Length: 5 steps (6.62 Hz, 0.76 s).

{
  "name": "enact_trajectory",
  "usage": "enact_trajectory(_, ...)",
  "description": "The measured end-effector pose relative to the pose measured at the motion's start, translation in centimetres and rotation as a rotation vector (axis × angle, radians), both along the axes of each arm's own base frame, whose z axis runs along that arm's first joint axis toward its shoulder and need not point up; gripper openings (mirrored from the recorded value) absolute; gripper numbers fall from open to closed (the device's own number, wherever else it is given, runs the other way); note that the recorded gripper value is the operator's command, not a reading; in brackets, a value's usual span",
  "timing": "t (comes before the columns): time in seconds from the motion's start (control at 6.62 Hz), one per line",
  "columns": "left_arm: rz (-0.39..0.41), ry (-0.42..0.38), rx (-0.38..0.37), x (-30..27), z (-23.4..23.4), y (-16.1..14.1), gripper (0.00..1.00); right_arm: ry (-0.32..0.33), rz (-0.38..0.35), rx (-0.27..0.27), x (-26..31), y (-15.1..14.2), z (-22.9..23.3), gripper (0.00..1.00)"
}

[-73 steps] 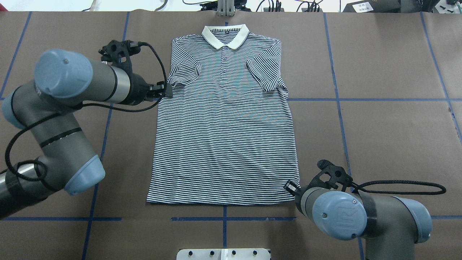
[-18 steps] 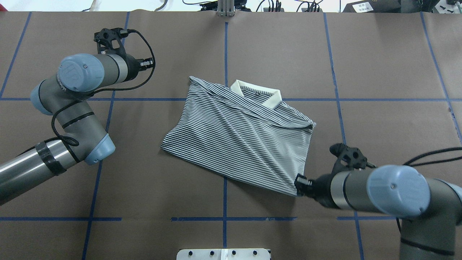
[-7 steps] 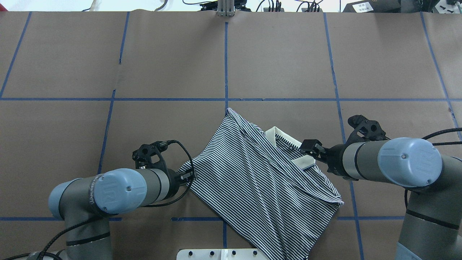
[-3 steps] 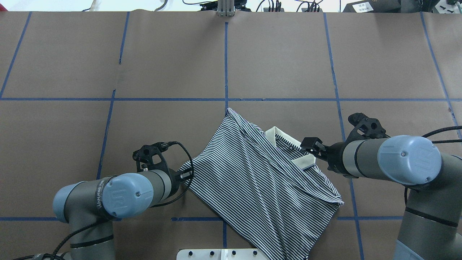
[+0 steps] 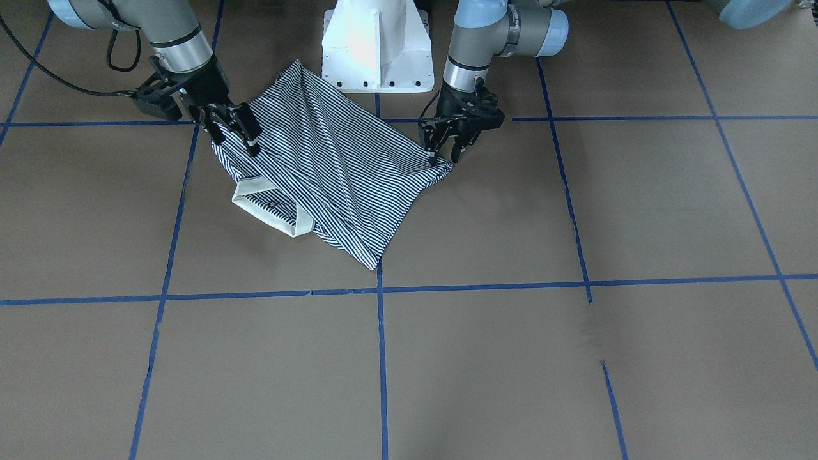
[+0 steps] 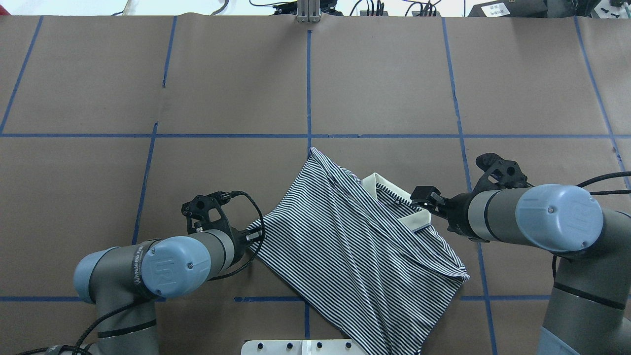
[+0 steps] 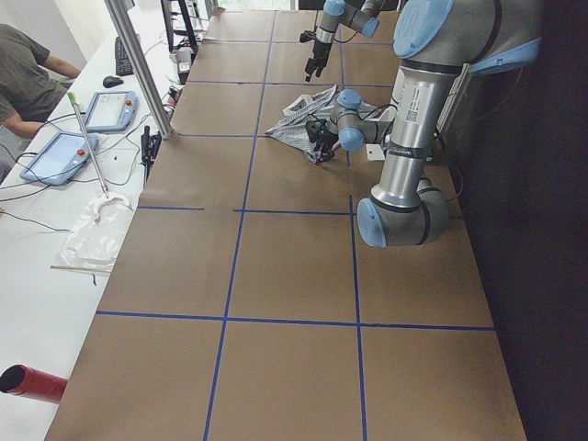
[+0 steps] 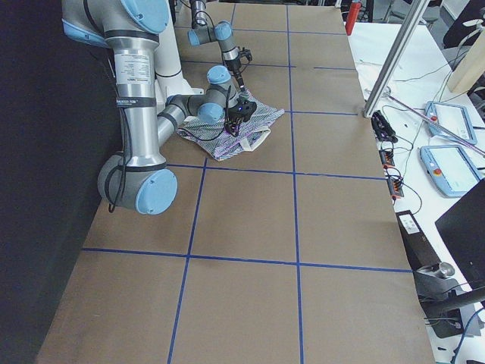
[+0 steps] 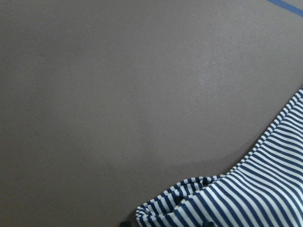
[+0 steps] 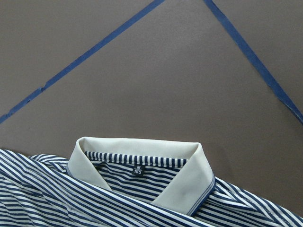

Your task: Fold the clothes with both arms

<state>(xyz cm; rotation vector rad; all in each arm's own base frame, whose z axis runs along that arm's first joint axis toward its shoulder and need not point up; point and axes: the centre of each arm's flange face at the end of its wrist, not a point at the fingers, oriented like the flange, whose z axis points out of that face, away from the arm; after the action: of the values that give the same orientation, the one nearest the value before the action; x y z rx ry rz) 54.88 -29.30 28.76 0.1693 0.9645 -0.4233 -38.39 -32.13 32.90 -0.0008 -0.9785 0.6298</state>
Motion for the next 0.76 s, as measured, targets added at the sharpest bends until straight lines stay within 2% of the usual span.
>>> enact_trajectory(0.15,-0.001,-0.006,0.000,0.16,0.28,-0.06,0.46,0.001,0.001,0.000,0.00,-0.02,0.02,1.00)
enact_trajectory(0.3,-0.002,-0.012,0.000,0.32,0.58,-0.12,0.11,0.001,0.000,0.000,-0.01,-0.01,0.03,1.00)
enact_trajectory(0.45,-0.004,-0.016,-0.001,0.40,0.77,-0.22,0.00,0.002,0.000,-0.001,-0.06,0.00,0.08,1.00)
enact_trajectory(0.76,-0.001,-0.024,0.020,-0.03,0.67,-0.93,0.00,0.005,-0.001,-0.002,-0.16,0.01,0.21,1.00)
